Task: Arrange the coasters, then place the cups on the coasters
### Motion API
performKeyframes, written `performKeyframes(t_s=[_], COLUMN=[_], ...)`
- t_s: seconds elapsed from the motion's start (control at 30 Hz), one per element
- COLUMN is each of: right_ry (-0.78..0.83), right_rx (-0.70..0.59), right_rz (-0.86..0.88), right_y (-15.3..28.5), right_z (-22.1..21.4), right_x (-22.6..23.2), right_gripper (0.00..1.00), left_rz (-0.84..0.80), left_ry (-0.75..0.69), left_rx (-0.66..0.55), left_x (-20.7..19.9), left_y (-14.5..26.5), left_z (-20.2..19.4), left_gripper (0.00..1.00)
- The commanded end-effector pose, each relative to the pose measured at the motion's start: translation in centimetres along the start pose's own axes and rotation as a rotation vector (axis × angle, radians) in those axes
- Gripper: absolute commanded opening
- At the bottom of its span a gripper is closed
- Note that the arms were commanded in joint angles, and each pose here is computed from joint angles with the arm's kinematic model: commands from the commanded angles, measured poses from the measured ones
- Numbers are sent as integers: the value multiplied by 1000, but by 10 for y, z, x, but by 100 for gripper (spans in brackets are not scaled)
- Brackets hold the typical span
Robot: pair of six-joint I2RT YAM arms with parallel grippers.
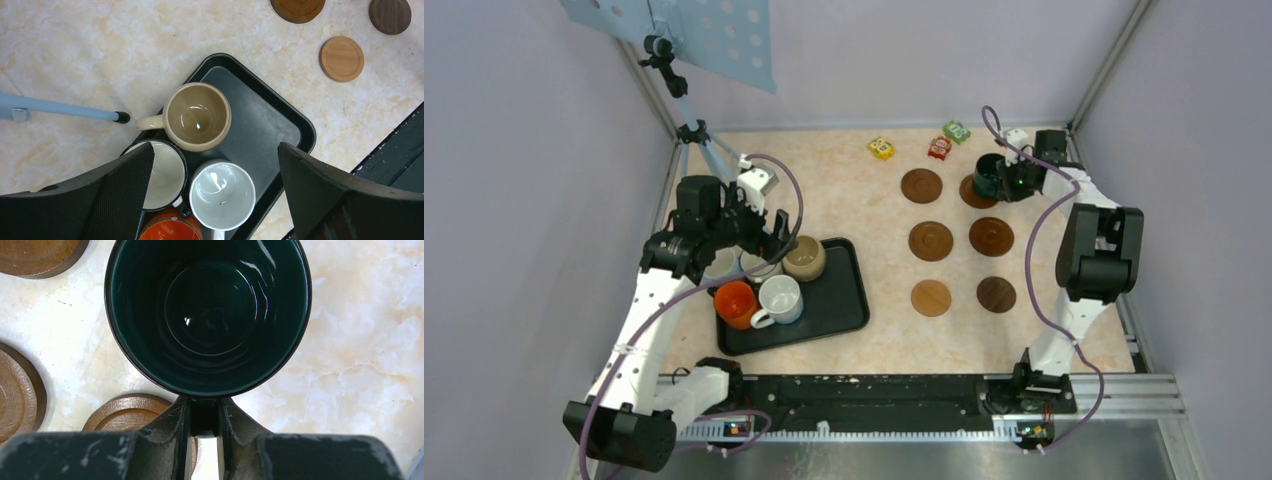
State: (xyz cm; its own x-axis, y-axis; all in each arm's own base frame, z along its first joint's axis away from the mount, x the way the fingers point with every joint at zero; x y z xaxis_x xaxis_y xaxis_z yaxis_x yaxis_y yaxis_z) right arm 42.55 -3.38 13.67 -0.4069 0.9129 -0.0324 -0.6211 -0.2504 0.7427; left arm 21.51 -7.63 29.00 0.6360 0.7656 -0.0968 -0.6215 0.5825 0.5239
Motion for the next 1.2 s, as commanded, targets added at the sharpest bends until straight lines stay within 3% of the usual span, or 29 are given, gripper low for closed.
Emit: performKeyframes(t_s=[0.0,0.6,0.93,1.17], right_ry=[65,70,69,78], right_rx=[-138,-99,-89,-125], right_rz=[-16,26,35,27], right_y=[5,-1,1,30], right_z=[32,21,21,37], right_x=[-12,-7,-6,-1], right_gripper=[0,0,36,64], left_rz=[-4,-7,-6,-14], left_ry=[-20,-12,-10,-14], left_rx=[-38,-37,-36,-32], left_x=[3,3,3,3], left_y=[-2,-2,-1,-2], left_z=[6,6,6,6], left_gripper=[99,99,99,99])
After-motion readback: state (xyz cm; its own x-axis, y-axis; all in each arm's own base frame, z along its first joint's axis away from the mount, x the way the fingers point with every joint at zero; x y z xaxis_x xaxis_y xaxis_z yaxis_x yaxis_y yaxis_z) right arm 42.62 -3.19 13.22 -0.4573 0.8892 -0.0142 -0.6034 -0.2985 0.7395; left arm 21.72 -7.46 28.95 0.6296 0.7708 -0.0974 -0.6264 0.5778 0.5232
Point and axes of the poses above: each gripper's point midway between its finger pads, its own y axis back along the fingers, its own x axis along the line the jaws close on, z = x × y, the point moved 8 cm from there along y, back along the fingers, and after that the axes turned 1 degree about -y, right-handed, at the moved point
